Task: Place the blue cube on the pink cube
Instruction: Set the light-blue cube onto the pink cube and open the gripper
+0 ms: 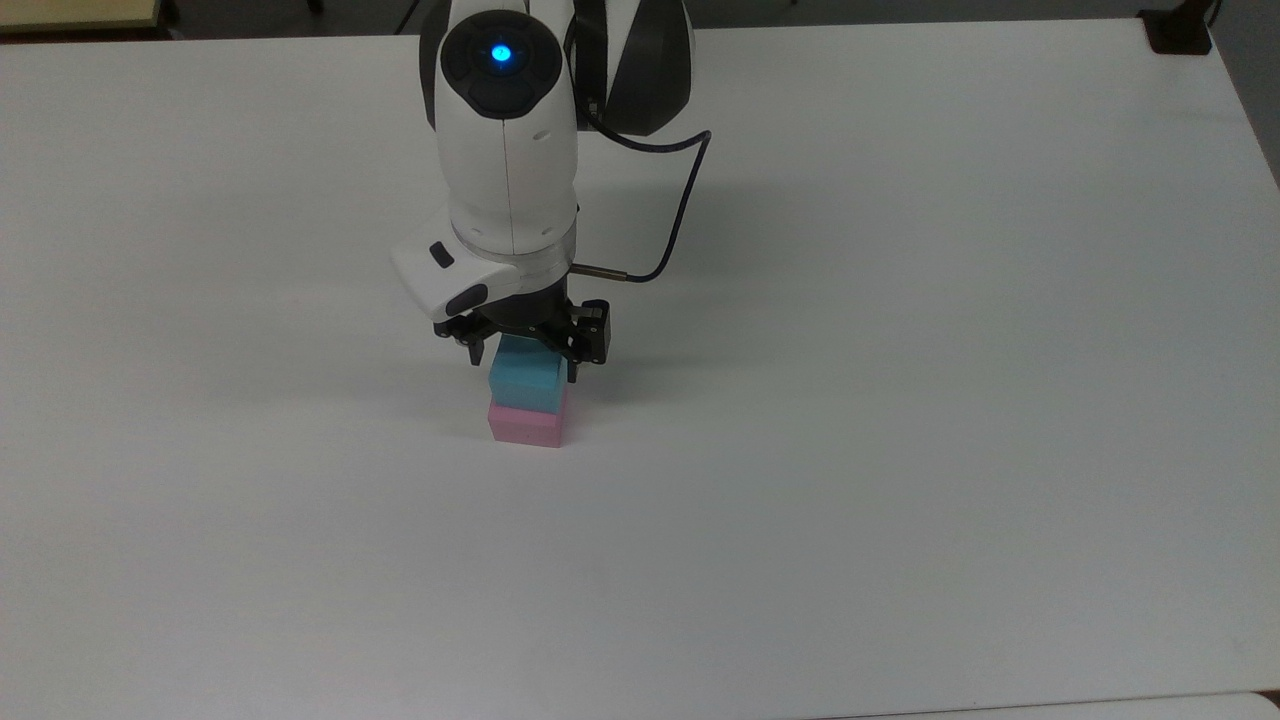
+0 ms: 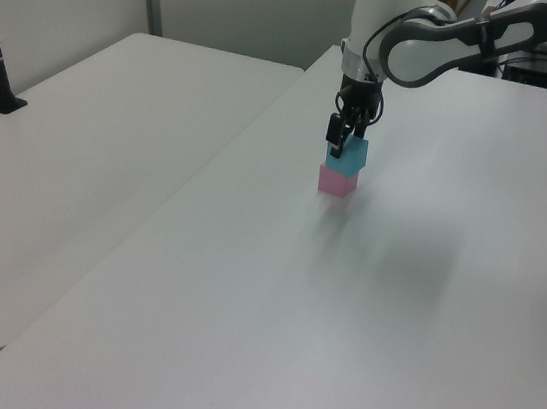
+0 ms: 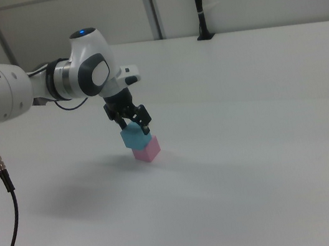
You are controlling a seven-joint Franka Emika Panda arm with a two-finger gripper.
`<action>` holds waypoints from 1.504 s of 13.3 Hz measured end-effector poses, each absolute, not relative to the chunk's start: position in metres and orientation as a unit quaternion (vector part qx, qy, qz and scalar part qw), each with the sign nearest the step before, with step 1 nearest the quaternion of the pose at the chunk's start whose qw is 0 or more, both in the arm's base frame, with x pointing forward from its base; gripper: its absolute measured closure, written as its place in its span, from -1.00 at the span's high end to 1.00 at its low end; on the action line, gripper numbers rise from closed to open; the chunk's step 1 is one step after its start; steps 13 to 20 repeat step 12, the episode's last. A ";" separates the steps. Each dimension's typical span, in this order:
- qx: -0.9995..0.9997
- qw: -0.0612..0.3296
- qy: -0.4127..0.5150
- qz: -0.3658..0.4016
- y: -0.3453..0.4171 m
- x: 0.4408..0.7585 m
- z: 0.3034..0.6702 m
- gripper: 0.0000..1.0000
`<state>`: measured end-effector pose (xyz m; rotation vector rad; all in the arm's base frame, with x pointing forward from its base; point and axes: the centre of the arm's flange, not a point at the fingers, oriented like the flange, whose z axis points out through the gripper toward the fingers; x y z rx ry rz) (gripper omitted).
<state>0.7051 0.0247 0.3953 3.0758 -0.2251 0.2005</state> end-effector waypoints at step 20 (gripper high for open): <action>0.995 0.049 -0.086 0.003 0.020 0.607 0.565 1.00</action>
